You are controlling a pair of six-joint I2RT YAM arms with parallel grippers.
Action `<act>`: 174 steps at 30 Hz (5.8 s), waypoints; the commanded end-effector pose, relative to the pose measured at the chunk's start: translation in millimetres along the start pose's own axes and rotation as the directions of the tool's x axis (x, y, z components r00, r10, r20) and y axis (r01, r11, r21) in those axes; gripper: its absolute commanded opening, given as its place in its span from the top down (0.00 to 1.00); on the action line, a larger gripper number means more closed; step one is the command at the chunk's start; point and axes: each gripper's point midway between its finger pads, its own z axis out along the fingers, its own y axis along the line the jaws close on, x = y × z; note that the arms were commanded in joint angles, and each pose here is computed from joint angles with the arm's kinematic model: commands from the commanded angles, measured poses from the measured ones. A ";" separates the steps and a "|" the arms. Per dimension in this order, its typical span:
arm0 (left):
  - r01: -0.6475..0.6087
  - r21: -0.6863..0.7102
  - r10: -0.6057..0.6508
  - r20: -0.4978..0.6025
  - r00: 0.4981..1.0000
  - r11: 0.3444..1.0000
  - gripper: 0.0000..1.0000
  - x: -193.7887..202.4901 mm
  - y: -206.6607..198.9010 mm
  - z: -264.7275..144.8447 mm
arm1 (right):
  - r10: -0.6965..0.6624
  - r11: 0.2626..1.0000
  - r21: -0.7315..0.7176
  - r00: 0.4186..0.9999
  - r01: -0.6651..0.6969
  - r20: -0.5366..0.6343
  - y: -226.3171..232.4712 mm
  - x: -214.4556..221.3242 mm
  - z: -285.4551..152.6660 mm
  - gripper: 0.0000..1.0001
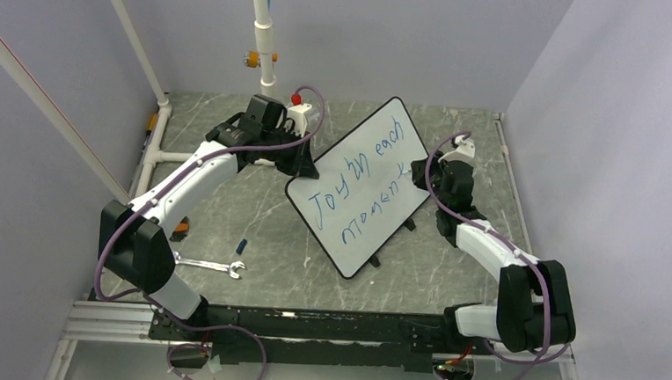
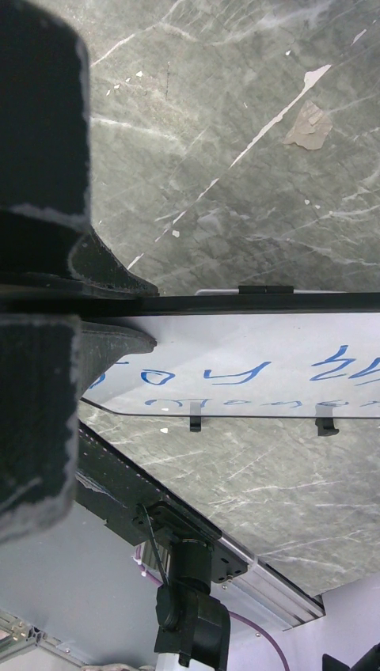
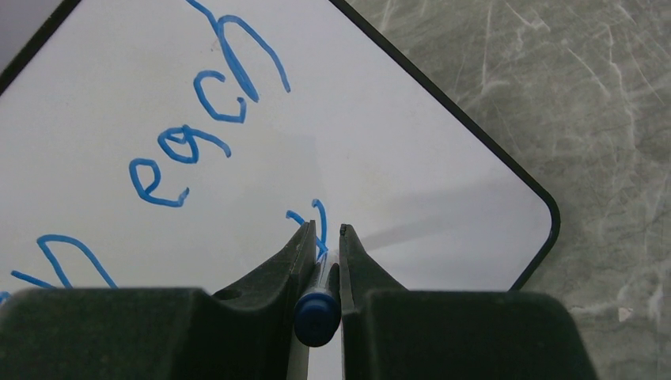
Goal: Write a sentence on the whiteboard
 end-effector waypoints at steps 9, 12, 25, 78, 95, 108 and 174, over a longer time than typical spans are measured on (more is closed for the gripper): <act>-0.174 -0.321 0.172 -0.034 0.984 0.931 1.00 -3.7 66.3 -14.4 | -0.002 0.997 0.076 0.995 0.010 -0.096 -24.2 40.9 -18.3 1.00; -0.174 -0.322 0.172 -0.033 0.985 0.931 1.00 -3.8 66.1 -14.2 | -0.024 0.994 0.100 0.996 0.033 -0.086 -28.8 37.3 -19.4 1.00; -0.179 -0.313 0.175 -0.039 0.984 0.933 1.00 -2.6 64.0 -11.2 | -0.076 0.990 0.115 0.997 0.078 -0.022 -21.7 2.3 5.0 1.00; -0.283 -0.107 0.252 -0.233 0.939 0.953 1.00 43.0 11.4 -10.8 | 0.006 0.998 -0.065 0.953 0.015 0.302 54.9 -144.8 -169.6 1.00; -0.297 -0.018 0.275 -0.325 0.905 0.955 1.00 63.4 -20.8 53.0 | -0.033 0.999 -0.026 0.957 0.042 0.287 44.6 -135.1 -178.9 1.00; -0.314 -0.211 0.201 -0.429 0.880 0.926 1.00 91.3 29.4 19.9 | -0.034 0.999 -0.019 0.960 0.041 0.280 41.4 -130.0 -177.4 1.00; -0.257 -0.251 0.198 -0.236 0.951 0.933 0.46 75.0 14.6 -25.1 | 0.035 0.999 -0.041 0.976 -0.027 0.215 38.9 -104.7 -159.7 1.00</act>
